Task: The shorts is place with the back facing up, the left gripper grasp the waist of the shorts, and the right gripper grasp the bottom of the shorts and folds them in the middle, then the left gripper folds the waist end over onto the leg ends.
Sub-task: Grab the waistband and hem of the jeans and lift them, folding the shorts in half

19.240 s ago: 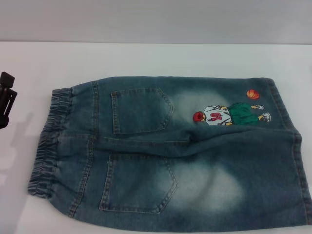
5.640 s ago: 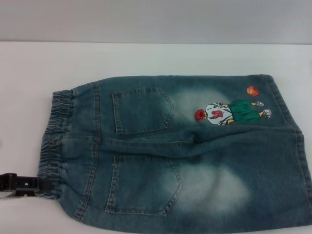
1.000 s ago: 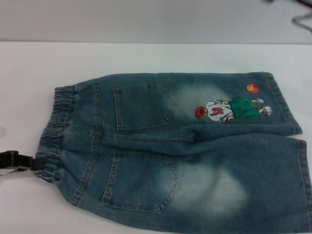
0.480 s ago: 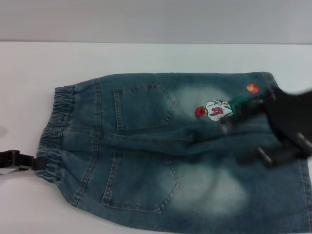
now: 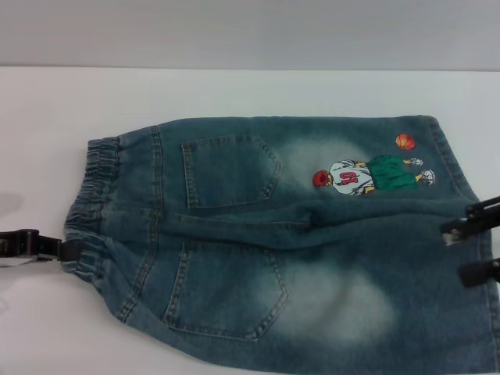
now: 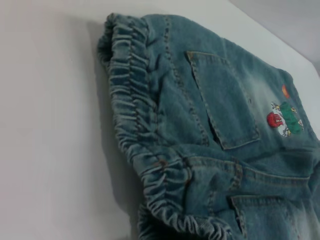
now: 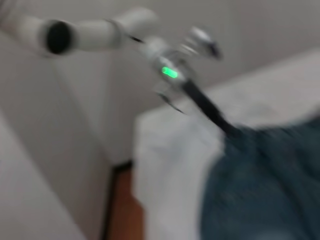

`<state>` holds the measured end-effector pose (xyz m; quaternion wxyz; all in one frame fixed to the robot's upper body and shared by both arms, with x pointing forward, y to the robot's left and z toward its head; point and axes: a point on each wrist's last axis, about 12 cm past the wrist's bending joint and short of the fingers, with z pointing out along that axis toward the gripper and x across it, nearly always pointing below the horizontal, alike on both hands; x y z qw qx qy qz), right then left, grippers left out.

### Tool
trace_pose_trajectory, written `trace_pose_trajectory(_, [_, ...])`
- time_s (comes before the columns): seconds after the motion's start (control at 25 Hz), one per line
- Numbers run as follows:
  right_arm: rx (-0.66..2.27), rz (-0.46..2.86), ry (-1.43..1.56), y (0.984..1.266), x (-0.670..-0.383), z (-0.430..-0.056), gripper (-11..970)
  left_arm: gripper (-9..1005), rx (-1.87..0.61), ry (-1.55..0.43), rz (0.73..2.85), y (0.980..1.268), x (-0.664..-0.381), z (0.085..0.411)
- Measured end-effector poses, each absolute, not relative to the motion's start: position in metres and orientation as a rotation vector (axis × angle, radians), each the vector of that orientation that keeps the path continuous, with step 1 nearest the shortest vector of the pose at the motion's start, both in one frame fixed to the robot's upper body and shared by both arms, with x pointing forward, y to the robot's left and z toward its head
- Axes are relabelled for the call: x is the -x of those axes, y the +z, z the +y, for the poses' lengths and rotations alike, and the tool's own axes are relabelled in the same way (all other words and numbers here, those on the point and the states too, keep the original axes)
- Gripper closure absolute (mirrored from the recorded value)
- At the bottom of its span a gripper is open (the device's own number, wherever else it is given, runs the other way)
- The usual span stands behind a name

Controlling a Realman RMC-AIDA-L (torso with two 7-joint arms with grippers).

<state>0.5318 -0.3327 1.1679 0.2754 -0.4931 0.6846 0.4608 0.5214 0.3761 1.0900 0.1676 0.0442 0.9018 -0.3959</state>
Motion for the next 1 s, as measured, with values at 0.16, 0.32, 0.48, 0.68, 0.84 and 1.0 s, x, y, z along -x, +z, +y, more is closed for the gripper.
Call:
trace_pose_trajectory(0.16, [1.238,2.004,1.128,1.157,-0.533,-0.348,365,954,-0.144,-1.138,2.559,1.09,-0.523,0.37])
trace_pose_trajectory(0.32, [1.175,2.053,1.049,1.153,-0.535,-0.358,365,954,-0.14,-1.155,2.556,1.087,-0.522,0.366])
trace_pose_trajectory(0.48, [1.141,2.069,0.987,1.15,-0.54,-0.36,365,954,-0.128,-1.167,2.547,1.084,-0.519,0.364])
trace_pose_trajectory(0.68, [1.075,2.053,0.917,1.148,-0.548,-0.36,365,954,-0.125,-1.185,2.544,1.083,-0.517,0.362])
trace_pose_trajectory(0.84, [0.958,1.995,0.832,1.149,-0.553,-0.365,365,954,-0.149,-1.209,2.545,1.084,-0.517,0.358])
trace_pose_trajectory(1.0, [0.921,1.944,0.805,1.15,-0.555,-0.365,365,953,-0.142,-1.192,2.533,1.085,-0.52,0.358])
